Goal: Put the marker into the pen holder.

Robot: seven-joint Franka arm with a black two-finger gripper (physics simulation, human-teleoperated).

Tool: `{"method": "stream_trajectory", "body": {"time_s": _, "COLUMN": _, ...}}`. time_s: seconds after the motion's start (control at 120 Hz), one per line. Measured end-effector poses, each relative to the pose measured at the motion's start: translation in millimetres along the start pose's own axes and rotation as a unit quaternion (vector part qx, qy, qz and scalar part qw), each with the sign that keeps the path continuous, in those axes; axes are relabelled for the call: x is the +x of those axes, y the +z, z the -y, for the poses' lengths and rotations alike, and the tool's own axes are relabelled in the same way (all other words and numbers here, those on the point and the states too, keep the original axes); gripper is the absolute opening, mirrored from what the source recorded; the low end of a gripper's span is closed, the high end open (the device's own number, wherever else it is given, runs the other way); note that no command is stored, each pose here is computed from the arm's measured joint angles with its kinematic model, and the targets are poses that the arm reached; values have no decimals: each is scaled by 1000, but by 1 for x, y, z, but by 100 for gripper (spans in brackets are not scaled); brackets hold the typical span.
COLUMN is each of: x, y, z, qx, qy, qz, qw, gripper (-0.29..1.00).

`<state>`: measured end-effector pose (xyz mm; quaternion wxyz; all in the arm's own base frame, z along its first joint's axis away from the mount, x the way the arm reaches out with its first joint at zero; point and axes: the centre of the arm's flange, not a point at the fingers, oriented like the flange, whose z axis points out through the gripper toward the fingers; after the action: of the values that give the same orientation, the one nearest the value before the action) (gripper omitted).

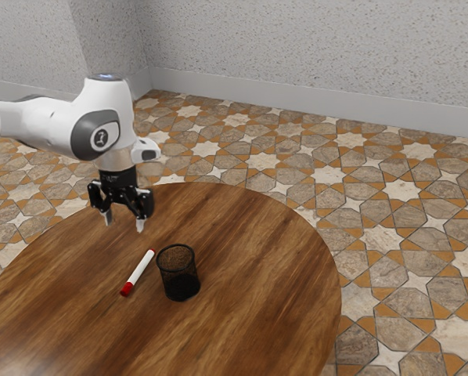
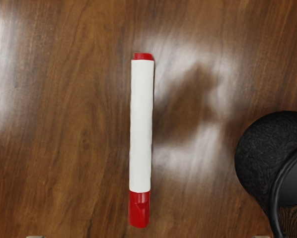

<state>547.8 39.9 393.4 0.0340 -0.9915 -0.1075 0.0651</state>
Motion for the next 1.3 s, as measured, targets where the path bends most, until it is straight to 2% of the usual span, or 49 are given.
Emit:
{"method": "stream_trajectory", "body": {"time_s": 0.108, "x": 12, "y": 16, "z": 39, "qx": 0, "qy": -36, "qz": 4, "qw": 999, "gripper": 54}}
{"method": "stream_trajectory", "body": {"time_s": 0.392, "x": 46, "y": 58, "z": 38, "qx": 5, "qy": -32, "qz": 16, "qw": 999, "gripper": 46}}
{"method": "stream_trajectory", "body": {"time_s": 0.683, "x": 57, "y": 86, "z": 32, "qx": -13, "qy": -34, "qz": 16, "qw": 999, "gripper": 42}}
{"method": "stream_trajectory", "body": {"time_s": 1.083, "x": 66, "y": 116, "z": 26, "qx": -16, "qy": -26, "qz": 12, "qw": 999, "gripper": 42}}
{"method": "stream_trajectory", "body": {"time_s": 1.3, "x": 68, "y": 118, "z": 19, "qx": -25, "qy": -24, "qz": 6, "qw": 999, "gripper": 49}}
